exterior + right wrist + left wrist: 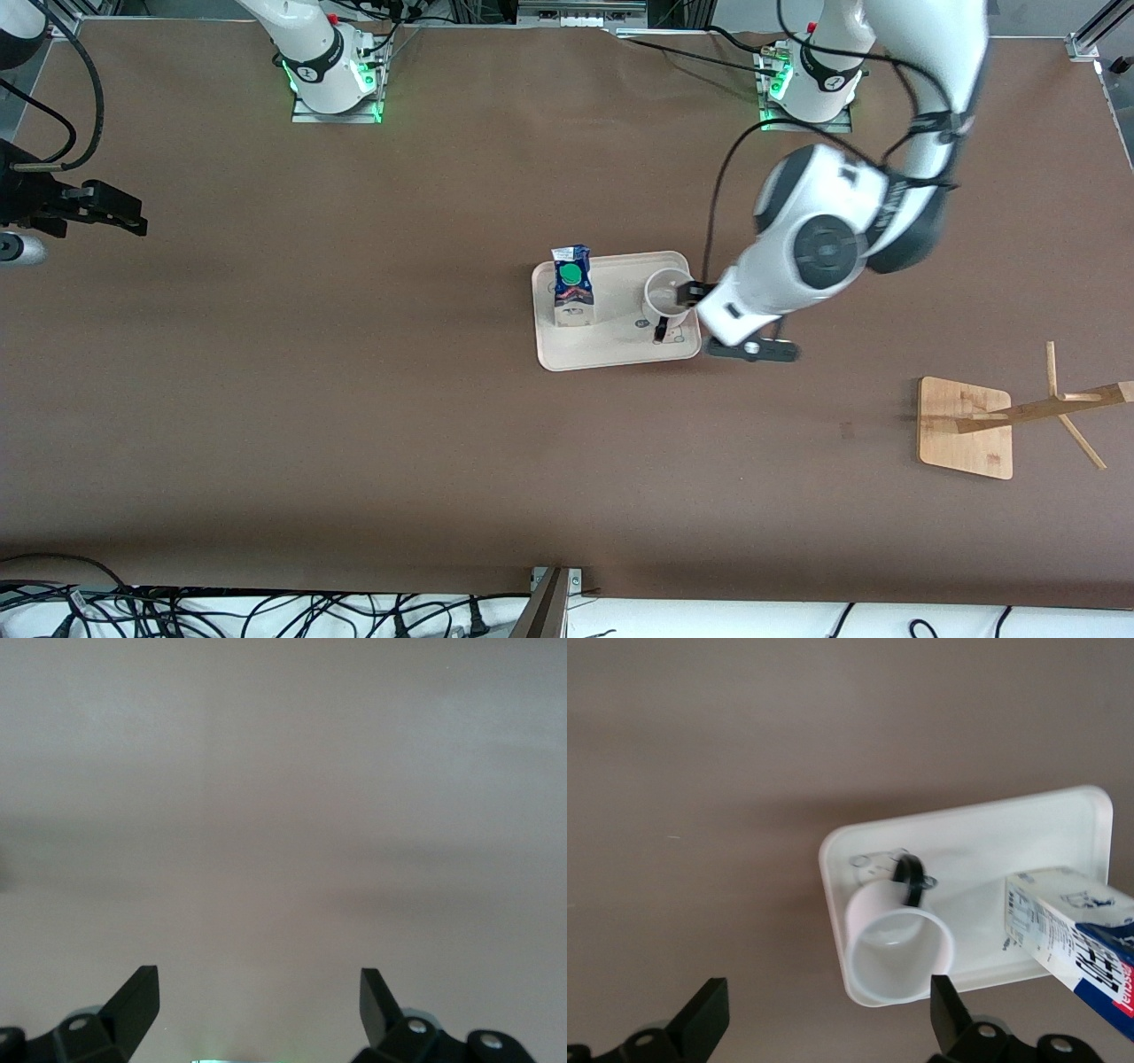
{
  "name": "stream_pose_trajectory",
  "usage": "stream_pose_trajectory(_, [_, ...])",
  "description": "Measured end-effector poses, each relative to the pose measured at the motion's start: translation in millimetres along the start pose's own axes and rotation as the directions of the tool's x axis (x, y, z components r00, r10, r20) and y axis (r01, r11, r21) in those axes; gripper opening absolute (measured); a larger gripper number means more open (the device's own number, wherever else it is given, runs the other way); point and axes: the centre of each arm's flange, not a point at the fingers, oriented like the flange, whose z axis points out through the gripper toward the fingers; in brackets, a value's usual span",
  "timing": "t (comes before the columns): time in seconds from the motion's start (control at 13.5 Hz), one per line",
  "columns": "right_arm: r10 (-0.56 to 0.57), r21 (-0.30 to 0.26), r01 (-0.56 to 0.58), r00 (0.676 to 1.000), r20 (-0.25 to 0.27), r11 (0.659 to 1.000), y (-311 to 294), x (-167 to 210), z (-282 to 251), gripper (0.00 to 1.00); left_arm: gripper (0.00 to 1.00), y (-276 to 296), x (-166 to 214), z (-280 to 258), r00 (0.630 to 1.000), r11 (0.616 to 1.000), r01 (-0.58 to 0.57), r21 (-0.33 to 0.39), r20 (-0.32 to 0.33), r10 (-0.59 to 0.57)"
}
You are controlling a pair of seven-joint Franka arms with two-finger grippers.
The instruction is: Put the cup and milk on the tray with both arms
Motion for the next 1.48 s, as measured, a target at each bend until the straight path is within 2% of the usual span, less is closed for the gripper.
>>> stream_pose_trajectory(0.37, [0.000,-0.002,0.000,1.000,0.000,1.000,0,0,0,1.00,1.00,-126,-23,-107,1.000,1.000,-0.004,-0.027,-0.016,0.003])
stream_pose_trajectory(0.44, [0.000,-0.002,0.000,1.000,0.000,1.000,0,0,0,1.00,1.00,-147,-31,-121,1.000,1.000,0.008,-0.022,-0.012,-0.008])
stream_pose_trajectory(0.59, [0.000,-0.002,0.000,1.000,0.000,1.000,0,0,0,1.00,1.00,-175,-48,-149,0.999,0.999,0.018,0.043,-0.032,-0.016])
stream_pose_trajectory(0.81, [0.000,-0.002,0.000,1.000,0.000,1.000,0,0,0,1.00,1.00,-173,-69,-174,0.998,0.995,0.009,0.096,-0.062,-0.003])
stream_pose_trajectory(1.18, [0.000,-0.002,0.000,1.000,0.000,1.000,0,0,0,1.00,1.00,-173,-70,-168,0.998,0.995,0.012,0.098,-0.070,-0.005])
stream_pose_trajectory(1.48, [0.000,-0.002,0.000,1.000,0.000,1.000,0,0,0,1.00,1.00,-184,-71,-163,0.993,0.995,0.030,0.093,-0.115,-0.019])
